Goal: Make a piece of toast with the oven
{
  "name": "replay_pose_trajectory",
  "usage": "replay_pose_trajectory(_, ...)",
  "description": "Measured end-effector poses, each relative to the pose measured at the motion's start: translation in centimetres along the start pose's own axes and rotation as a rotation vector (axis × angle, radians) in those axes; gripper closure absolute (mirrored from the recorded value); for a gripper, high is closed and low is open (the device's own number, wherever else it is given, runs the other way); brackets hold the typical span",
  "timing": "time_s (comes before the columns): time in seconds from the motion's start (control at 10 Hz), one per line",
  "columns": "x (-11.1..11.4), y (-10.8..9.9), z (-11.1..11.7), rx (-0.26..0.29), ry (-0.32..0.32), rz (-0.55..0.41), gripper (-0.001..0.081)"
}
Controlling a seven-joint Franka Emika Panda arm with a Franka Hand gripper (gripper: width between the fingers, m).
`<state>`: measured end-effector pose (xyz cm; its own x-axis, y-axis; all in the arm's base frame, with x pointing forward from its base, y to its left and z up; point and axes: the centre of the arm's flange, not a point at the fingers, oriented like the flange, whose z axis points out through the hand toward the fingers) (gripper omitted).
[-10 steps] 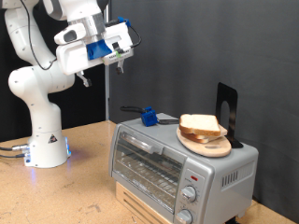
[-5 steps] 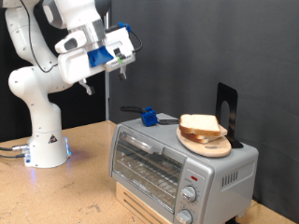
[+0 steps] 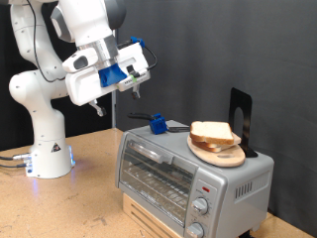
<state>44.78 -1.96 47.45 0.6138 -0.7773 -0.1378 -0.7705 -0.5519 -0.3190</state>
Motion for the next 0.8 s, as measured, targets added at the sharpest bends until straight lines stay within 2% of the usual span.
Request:
replay_pose_trajectory(0.3,-0.1,0.3,0.7,-0.011,-0.006,0.008,-0.0002)
replay_pose_trajectory(0.6,0.0,0.2,4.3,-0.039,0.027,0.059,-0.0002)
replay_pose_trajectory(0.8,0.1,0.1,6.5,-0.056,0.044,0.056,-0.0002)
